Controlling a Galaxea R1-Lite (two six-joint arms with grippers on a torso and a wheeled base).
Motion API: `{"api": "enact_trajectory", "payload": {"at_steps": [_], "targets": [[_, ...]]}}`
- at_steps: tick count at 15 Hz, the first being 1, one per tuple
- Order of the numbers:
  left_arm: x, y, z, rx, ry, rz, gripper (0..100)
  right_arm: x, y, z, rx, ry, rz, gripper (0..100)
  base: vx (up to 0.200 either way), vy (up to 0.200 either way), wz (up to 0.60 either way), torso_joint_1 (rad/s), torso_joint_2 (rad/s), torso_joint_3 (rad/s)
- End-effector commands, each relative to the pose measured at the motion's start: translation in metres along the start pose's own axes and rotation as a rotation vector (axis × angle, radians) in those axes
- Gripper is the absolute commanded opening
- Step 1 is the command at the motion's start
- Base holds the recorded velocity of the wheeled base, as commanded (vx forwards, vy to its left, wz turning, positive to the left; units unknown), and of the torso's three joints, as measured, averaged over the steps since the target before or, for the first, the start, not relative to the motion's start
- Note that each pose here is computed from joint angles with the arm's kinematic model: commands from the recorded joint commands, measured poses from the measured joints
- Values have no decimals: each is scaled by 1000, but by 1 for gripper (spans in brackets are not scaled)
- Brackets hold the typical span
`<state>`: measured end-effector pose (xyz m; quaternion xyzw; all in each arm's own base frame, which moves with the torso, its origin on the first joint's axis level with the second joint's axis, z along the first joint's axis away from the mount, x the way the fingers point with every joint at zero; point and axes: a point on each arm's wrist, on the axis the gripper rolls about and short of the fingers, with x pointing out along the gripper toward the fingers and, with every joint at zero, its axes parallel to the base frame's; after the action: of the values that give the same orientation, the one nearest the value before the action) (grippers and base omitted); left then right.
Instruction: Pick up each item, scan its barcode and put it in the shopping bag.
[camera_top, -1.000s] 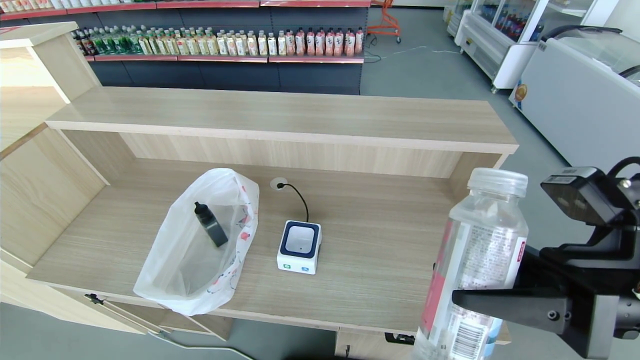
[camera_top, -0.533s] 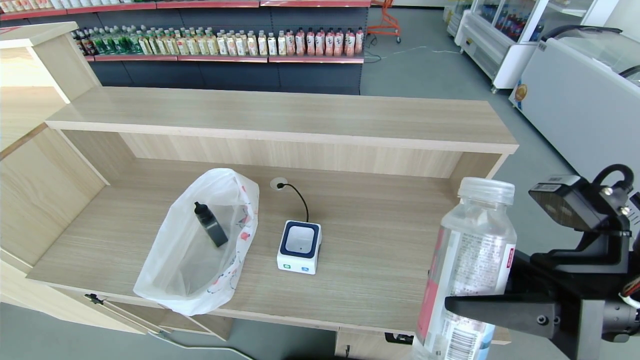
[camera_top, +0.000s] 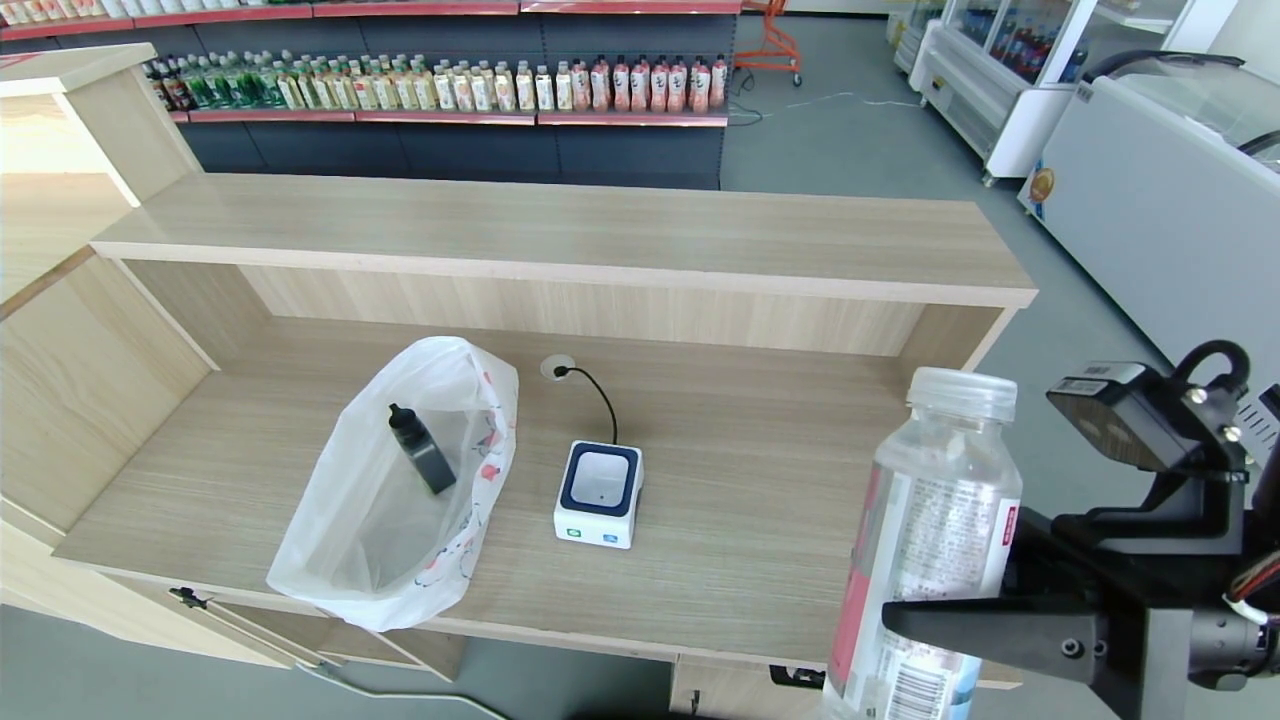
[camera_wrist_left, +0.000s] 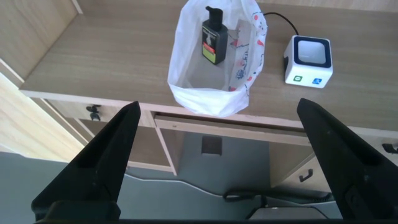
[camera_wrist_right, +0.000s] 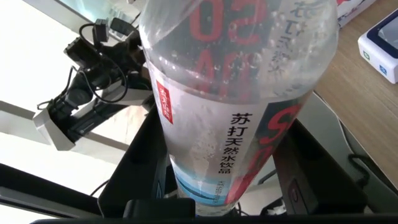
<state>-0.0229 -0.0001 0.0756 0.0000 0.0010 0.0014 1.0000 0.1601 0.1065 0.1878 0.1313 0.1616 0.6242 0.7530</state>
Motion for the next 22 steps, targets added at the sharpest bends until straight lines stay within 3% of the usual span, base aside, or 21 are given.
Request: {"api": "enact_trajectory", "payload": {"at_steps": [1,5,7,10,11,12,14,15,19,22], "targets": [[0,0,0,0,0,0,100,0,-1,-2,9,7,-3,0,0,0,0,0,0,0],[0,0,0,0,0,0,100,-1,-1,-2,-1,2,-5,0,0,0,0,0,0,0],[0,0,0,0,0,0,100,-4,0,1,-77,-14,-21,0,0,0,0,0,0,0],[0,0,0,0,0,0,100,-16,-15,3,-309,-39,-204,0,0,0,0,0,0,0],[0,0,0,0,0,0,100,-21,-28,2,-427,-23,-427,0,0,0,0,0,0,0],[0,0,0,0,0,0,100,-24,-33,2,-491,-6,-535,0,0,0,0,0,0,0],[0,0,0,0,0,0,100,-28,-38,5,-582,3,-642,0,0,0,0,0,0,0],[0,0,0,0,0,0,100,-28,-46,6,-724,32,-707,0,0,0,0,0,0,0],[0,0,0,0,0,0,100,-16,-67,7,-1017,36,-719,0,0,0,0,0,0,0],[0,0,0,0,0,0,100,-3,-82,4,-1205,23,-631,0,0,0,0,0,0,0]]}}
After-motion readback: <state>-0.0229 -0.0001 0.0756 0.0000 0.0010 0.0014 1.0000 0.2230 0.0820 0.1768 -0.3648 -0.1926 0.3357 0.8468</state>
